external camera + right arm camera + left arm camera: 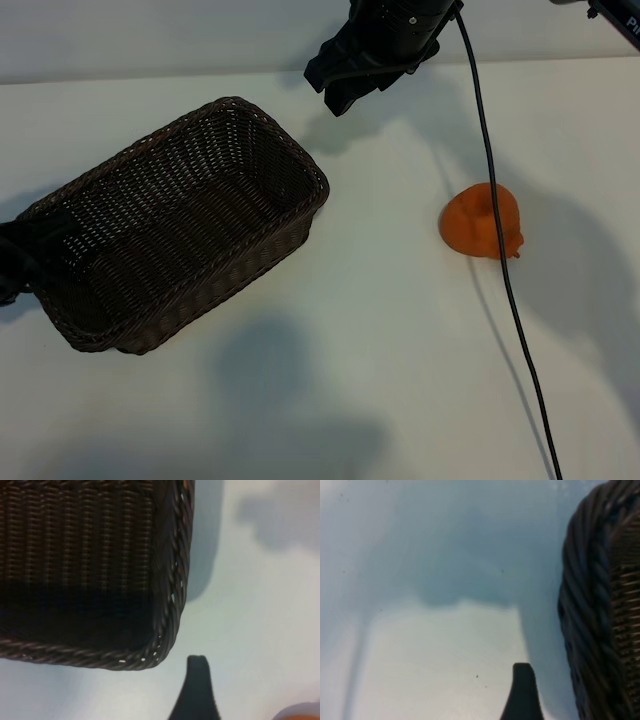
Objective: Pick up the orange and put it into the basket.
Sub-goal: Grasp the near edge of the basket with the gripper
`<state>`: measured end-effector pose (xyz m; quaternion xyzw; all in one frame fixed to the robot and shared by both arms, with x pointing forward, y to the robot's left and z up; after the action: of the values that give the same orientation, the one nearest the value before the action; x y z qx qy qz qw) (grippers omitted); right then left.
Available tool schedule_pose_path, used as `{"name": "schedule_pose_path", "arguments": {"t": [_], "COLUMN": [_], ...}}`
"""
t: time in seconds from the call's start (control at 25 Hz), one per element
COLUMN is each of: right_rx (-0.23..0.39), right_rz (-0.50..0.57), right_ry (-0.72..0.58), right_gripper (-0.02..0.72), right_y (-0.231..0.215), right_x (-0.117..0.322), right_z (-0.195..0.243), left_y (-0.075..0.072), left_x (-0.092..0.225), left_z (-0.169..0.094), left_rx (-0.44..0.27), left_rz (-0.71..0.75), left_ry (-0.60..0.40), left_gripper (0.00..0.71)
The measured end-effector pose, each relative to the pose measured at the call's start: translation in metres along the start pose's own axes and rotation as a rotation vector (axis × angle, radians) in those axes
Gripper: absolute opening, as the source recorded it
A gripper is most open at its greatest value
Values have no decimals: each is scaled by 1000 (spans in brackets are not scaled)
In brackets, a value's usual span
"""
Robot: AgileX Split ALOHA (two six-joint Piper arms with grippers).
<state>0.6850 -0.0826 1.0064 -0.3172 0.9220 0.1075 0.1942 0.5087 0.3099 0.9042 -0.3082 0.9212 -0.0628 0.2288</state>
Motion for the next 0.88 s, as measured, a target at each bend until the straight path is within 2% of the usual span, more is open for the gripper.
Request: {"name": "schedule_pose_path", "arguments": {"t": [0.36, 0.64, 0.72, 0.76, 0.84, 0.88], "right_rx": [0, 0, 0, 0, -1, -1], "right_rz": [-1, -1, -1, -1, 0, 0], "right_ry": [0, 0, 1, 0, 3, 6], "right_gripper": [559, 559, 559, 559, 559, 559], "right_y": [0, 0, 0, 0, 0, 0], "right_x": [0, 0, 0, 0, 0, 1], "right_z": [0, 0, 0, 0, 2, 3], "left_y": [-1, 4, 4, 4, 4, 3], "left_x": [4, 12, 14, 14, 14, 14], "left_z": [26, 44, 47, 48, 50, 50], "left_rx": [2, -24, -28, -27, -24, -18], "left_rz": [-29, -45, -46, -44, -49, -60], "left_ry": [23, 66, 76, 79, 79, 75], "left_gripper": [588, 584, 547, 505, 386, 300]}}
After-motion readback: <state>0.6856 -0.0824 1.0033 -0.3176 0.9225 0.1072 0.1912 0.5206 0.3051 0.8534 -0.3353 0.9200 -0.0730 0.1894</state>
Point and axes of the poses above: a point on each arm's last joint axis where the gripper is mounted, z pointing out along that axis toward the gripper, y along the wrist's bending axis when the last joint is at zero, x = y × z, the point moved 7 cm from there along z, pointing out along that axis toward the gripper, and after that the axes turned 7 degrees about -z, right-handed, at the moved point
